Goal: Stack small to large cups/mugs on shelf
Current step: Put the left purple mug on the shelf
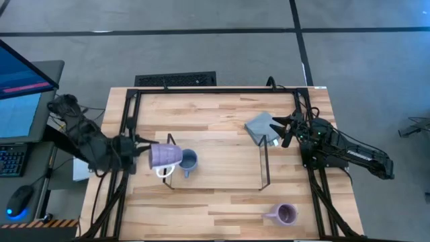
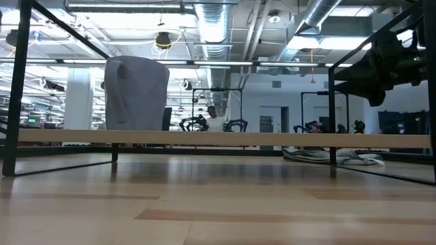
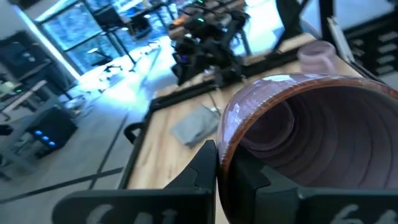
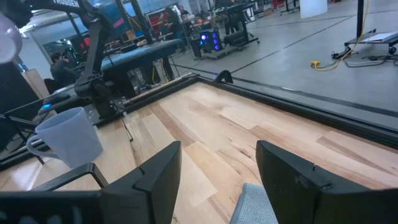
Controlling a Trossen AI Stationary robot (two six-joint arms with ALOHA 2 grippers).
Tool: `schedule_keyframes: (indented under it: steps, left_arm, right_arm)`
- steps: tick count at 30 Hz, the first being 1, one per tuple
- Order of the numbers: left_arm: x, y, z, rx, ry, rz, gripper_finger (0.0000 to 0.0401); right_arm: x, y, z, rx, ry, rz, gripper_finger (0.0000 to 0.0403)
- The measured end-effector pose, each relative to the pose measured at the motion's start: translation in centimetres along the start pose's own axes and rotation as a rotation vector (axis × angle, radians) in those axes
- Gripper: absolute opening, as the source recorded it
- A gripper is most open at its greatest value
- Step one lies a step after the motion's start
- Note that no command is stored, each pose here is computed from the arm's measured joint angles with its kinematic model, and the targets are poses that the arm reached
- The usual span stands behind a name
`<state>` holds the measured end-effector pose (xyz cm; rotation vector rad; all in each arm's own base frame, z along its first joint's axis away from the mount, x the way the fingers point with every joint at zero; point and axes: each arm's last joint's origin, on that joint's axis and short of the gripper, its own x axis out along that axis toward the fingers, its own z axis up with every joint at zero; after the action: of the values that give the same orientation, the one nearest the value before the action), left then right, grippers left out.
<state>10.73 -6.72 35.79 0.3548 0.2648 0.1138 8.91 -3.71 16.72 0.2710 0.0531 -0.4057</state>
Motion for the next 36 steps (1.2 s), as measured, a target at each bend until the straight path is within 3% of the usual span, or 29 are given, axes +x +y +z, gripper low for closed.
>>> schedule_keyframes:
  steps: [13,20,28,36]
  left_arm:
    - [2.0,4.2,5.3,-0.018,-0.015,0.025,0.0002]
    - [5.0,5.9,7.9,0.007,0.142,0.057,0.0002]
    - [10.4,7.9,10.0,-0.01,0.28,0.02,0.0002]
    - [15.6,9.1,9.7,-0.021,0.522,-0.081,0.0003]
  right_arm:
    - [0.0,0.0,0.0,0.0,0.0,0.0,0.023]
    - [0.0,0.0,0.0,0.001,0.0,0.0,0.023]
    - [0.0,0.0,0.0,0.001,0.001,0.001,0.023]
    - [0.0,0.0,0.0,0.002,0.001,0.001,0.023]
